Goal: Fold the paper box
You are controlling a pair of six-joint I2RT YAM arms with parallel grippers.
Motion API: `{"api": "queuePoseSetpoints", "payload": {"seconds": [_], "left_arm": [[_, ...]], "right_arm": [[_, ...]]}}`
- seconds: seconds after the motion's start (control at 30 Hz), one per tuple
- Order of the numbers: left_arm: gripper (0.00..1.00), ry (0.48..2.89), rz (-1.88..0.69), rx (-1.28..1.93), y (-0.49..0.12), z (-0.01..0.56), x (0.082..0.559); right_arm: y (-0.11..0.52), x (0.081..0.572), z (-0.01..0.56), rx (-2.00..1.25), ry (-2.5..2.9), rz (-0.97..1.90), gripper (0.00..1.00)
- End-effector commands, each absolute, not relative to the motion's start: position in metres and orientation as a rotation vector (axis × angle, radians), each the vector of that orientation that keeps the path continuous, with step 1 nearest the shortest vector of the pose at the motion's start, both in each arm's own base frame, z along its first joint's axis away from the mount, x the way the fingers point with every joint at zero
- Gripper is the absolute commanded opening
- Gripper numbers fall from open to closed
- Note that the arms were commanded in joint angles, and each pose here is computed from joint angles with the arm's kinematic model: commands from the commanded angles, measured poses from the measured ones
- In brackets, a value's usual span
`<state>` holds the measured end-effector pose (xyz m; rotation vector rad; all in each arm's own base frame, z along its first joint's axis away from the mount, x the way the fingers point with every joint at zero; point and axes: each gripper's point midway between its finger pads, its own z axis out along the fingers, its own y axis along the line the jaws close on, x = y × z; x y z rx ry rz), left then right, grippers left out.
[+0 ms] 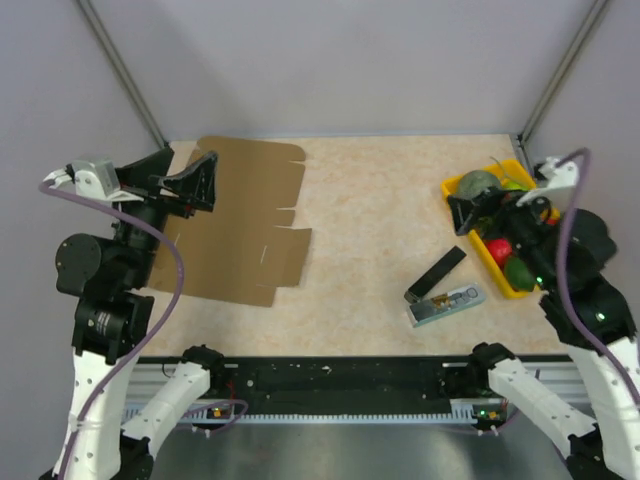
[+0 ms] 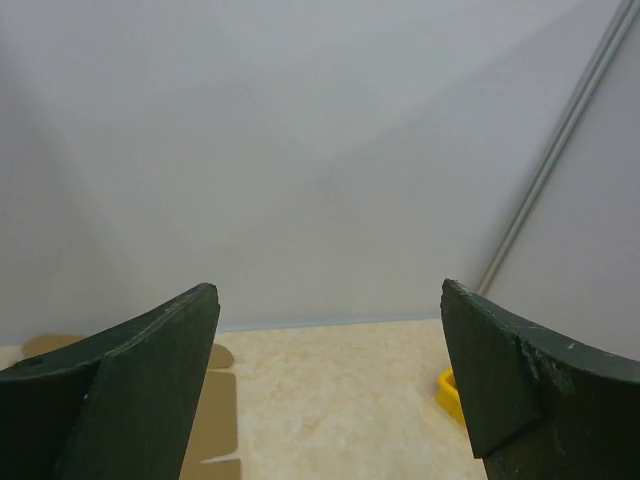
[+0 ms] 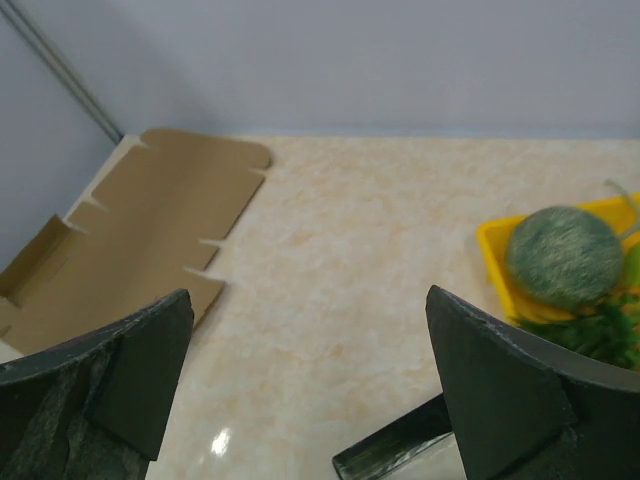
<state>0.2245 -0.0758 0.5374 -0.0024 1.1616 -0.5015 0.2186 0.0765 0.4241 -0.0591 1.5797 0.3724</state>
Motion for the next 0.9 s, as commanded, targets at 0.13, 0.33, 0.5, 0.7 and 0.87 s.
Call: {"api": "queuePoseSetpoints", "payload": {"seconds": [0.13,0.33,0.5,0.7,0.87], "left_arm": [[0.96,1.269,-0.621,-0.001,-0.094,0.494,0.227],[0.95,1.308,-0.597,-0.001,-0.089,0.483,0.219],[0.95,1.35,-0.605,0.023,-0.091,0.472,0.208],[0.95,1.403,-0.616,0.039,-0.095,0.447,0.207],[0.94,1.409,-0.636,0.052,-0.099,0.442,0.207]], "right_arm": [[0.211,0.286,0.289,-0.202,1.999,0.702,0.99],[0.386,0.28,0.219,-0.304,2.21,1.185,0.99],[0.469,0.265,0.18,-0.099,2.245,1.568,0.85],[0.482,0.265,0.109,0.126,2.41,1.453,0.62],[0.447,0.252,0.073,0.193,2.465,1.241,0.63]]}}
